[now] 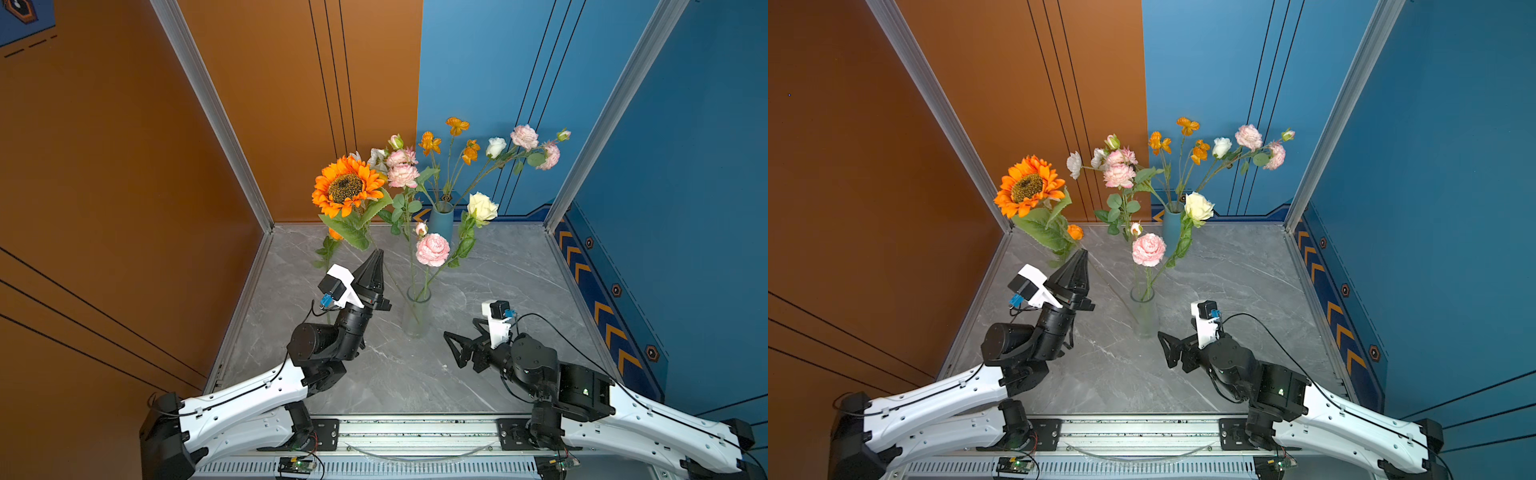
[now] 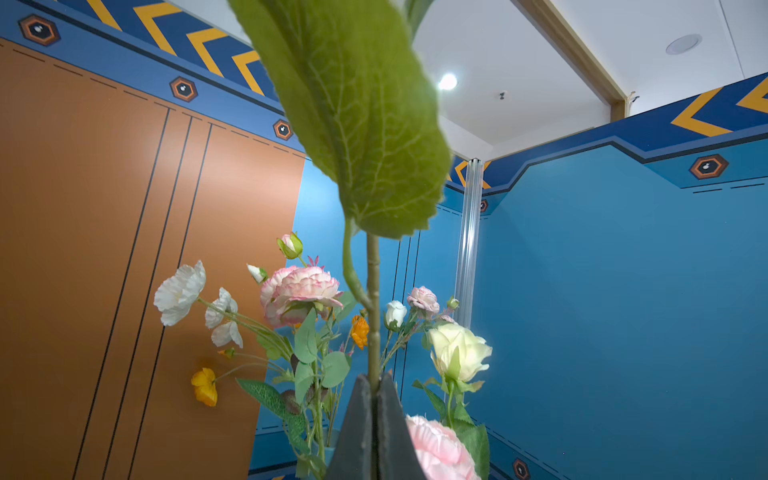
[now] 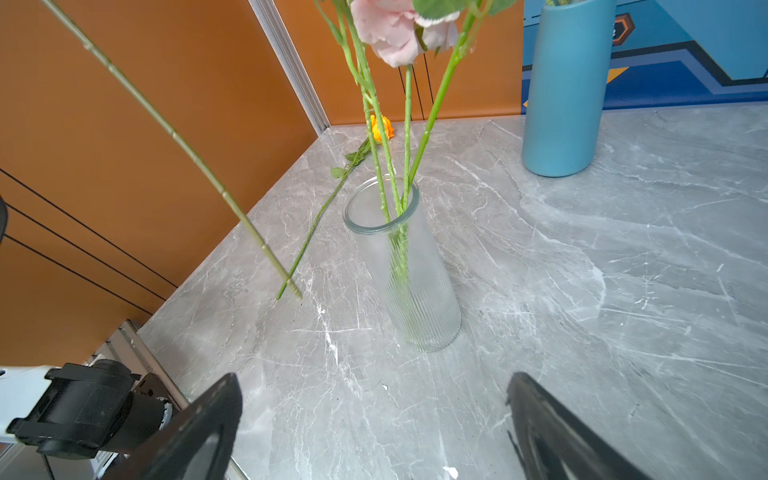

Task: Arrange the flowers into the vase
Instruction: 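Carry the sunflower over the glass vase and lower its stem in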

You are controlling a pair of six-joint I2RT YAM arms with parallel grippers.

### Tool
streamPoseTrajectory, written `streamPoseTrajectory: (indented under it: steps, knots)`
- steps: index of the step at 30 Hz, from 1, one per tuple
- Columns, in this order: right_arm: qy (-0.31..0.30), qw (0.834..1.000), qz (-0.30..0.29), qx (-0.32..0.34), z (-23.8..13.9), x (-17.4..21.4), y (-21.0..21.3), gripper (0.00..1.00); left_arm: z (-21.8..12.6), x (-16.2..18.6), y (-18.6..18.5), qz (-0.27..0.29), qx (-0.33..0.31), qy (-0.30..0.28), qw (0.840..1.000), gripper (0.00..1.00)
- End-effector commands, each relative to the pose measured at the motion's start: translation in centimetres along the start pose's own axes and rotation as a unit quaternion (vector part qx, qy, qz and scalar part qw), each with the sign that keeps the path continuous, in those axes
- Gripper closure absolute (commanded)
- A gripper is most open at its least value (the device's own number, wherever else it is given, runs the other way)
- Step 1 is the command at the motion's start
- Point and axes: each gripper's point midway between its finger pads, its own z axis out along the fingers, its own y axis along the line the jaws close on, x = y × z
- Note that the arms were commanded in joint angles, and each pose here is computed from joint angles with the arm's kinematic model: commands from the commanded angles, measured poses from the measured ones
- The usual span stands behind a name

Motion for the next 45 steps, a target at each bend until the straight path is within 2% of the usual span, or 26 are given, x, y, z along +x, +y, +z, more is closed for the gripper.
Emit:
streamPoseTrajectory:
  steps: [1,8,12,21,32,45]
  knots:
    - [0.019,1.0,-0.002,0.003,0.3,1.1,-0.4,0.0,0.6,-4.9,0.0,0.011,-0.018,-0.103,0.994,1.0]
    - [0.018,1.0,0.004,0.006,0.3,1.4,-1.0,0.0,2.8,-2.6,-2.0,0.102,-0.009,-0.088,0.991,1.0]
    - [0.018,1.0,0.009,0.008,0.3,1.5,-1.4,0.0,3.1,-0.8,-2.4,0.126,-0.006,-0.072,0.989,1.0]
    - [0.027,0.999,0.017,0.008,1.0,1.8,-1.8,0.0,2.6,2.9,-1.2,0.107,-0.019,-0.031,0.994,1.0]
    - [0.037,0.999,0.011,-0.032,3.0,1.9,0.5,0.0,2.5,8.5,1.2,0.075,-0.059,0.027,0.995,1.0]
    - [0.035,0.999,0.014,-0.02,2.8,2.4,-0.9,0.0,2.4,16.1,2.8,0.061,-0.077,0.091,0.991,1.0]
